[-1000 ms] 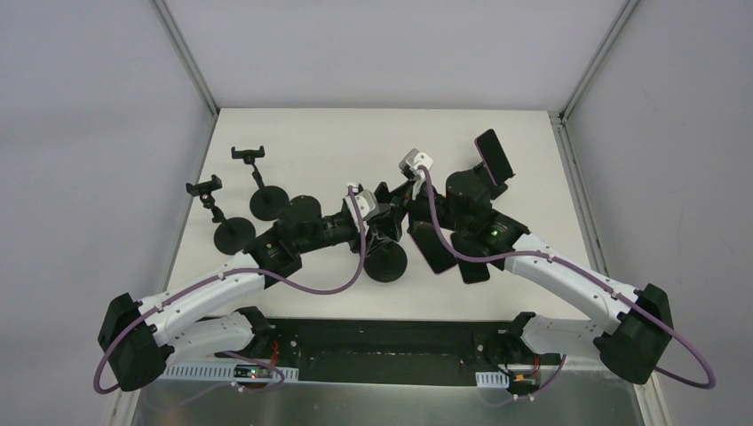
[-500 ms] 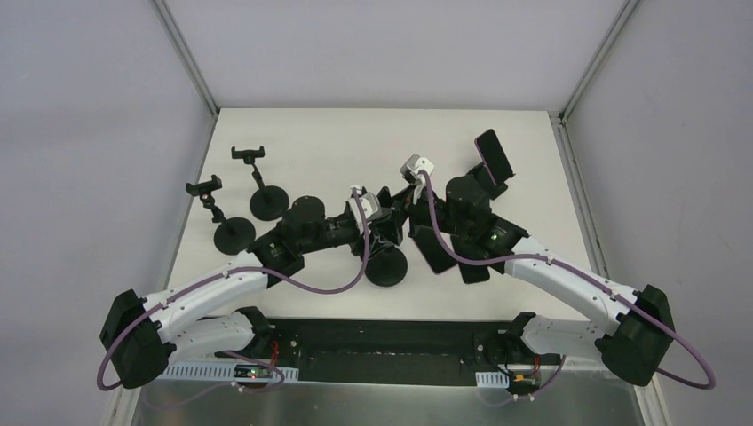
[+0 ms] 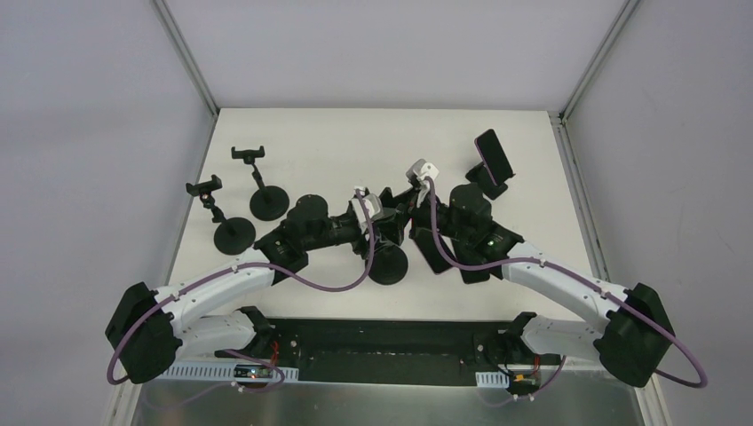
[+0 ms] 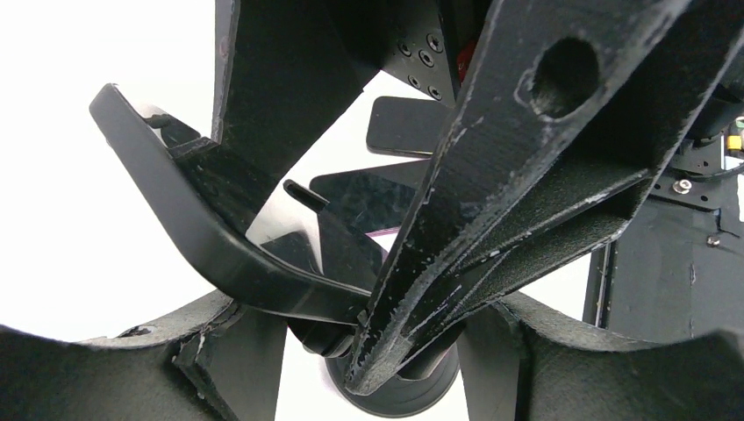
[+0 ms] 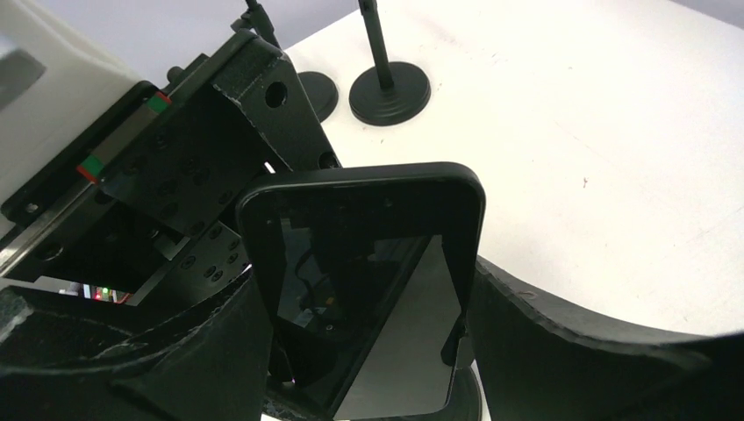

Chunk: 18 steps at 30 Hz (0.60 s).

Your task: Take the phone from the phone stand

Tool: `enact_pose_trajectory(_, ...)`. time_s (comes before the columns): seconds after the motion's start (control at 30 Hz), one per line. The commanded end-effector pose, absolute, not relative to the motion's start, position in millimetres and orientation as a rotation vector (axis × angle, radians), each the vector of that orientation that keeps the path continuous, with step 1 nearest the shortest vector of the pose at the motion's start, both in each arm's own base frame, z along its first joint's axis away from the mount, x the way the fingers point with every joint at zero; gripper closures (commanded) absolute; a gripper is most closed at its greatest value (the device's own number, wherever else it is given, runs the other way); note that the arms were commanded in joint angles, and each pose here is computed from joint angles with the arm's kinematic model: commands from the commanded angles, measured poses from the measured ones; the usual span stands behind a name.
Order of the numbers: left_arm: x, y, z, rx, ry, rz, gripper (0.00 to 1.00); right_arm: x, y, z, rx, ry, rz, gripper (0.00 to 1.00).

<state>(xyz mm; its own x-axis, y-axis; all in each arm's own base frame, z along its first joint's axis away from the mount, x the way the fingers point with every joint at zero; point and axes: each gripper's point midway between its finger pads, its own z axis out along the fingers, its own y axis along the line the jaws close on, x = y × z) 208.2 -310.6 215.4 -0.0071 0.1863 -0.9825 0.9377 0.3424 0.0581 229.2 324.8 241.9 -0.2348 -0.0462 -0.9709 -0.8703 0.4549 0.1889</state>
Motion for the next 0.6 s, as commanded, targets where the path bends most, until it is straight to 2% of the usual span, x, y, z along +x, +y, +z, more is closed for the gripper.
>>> enact_pose_trajectory(0.0,171.3,-327.0,240.5,1.152,1.337,-1.041,1.0,286.1,307.1,261.0,-0.693,1.463,0.747,1.0)
enact_pose_trajectory(0.57,134.3,-336.2,237.9,1.286,1.275,-1.225,1.0,365.9,267.7,225.2,-0.589,1.482,0.554,1.0)
